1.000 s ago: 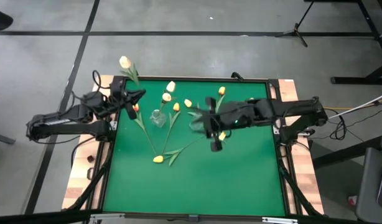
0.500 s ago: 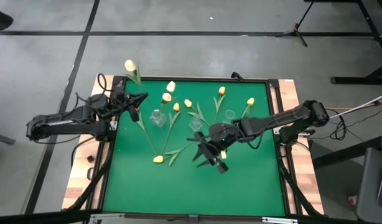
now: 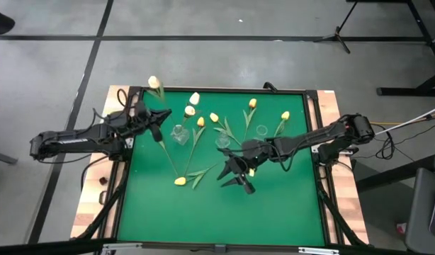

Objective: Sort flowers into vase by color
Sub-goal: Put the light yellow flower into the left transparent vase

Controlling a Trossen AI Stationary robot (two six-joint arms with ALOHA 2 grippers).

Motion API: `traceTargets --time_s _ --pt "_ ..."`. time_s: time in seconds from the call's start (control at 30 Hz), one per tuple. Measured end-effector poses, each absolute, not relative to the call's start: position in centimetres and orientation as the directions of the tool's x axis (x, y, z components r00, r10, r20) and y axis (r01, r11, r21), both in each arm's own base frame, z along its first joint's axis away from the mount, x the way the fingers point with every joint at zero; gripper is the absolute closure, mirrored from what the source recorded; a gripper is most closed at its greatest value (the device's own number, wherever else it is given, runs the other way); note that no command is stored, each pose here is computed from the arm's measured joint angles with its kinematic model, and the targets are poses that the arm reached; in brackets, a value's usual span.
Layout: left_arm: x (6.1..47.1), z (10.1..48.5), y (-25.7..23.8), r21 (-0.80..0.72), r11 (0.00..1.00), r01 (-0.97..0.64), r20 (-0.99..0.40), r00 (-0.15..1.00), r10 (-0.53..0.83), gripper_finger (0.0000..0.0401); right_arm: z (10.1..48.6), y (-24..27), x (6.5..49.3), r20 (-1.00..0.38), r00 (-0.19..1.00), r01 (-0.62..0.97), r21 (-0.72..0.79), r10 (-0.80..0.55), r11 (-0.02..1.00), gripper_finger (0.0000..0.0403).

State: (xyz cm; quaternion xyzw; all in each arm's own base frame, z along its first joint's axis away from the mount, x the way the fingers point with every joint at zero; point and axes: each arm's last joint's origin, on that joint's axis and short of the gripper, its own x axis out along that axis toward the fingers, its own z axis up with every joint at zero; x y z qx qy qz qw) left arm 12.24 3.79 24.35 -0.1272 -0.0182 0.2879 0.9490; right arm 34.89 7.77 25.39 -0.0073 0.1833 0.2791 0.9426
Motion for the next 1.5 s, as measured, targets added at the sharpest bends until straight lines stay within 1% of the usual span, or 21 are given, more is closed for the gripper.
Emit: traceTargets --time_s 0.3,0.53,0.67,0.83,1.13,1.27,1.5 --pt "12.4 24.2 3.8 -0.217 0.82 -0.53 -0.014 0.841 0.541 0.0398 25.5 7.8 34.9 -0.34 0.781 -0.53 0.084 0.524 0.844 0.0275" --pt "13.3 23.6 3.7 -0.176 0.833 -0.524 -0.069 0.851 0.521 0.0397 25.5 7.8 34.9 -0.34 0.781 -0.529 0.085 0.524 0.844 0.0275" --pt "13.9 23.6 3.5 -0.173 0.835 -0.522 -0.06 0.852 0.52 0.0397 25.5 7.8 34.9 -0.341 0.781 -0.528 0.088 0.524 0.845 0.0275" --pt "14.4 23.0 3.3 -0.153 0.839 -0.522 -0.106 0.853 0.511 0.0396 25.5 7.8 34.9 -0.341 0.78 -0.528 0.089 0.524 0.844 0.0275" --pt "14.5 22.4 3.1 -0.127 0.833 -0.539 -0.16 0.839 0.519 0.0394 25.4 7.8 34.9 -0.343 0.779 -0.508 0.146 0.525 0.849 0.0275" --pt "14.4 22.0 3.1 -0.121 0.831 -0.544 -0.197 0.833 0.517 0.0385 25.4 7.8 34.9 -0.343 0.779 -0.502 0.16 0.525 0.85 0.0275" --pt "14.2 21.2 3.1 -0.075 0.833 -0.549 -0.274 0.814 0.512 0.0348 25.4 7.8 34.9 -0.343 0.779 -0.497 0.172 0.525 0.85 0.0275"
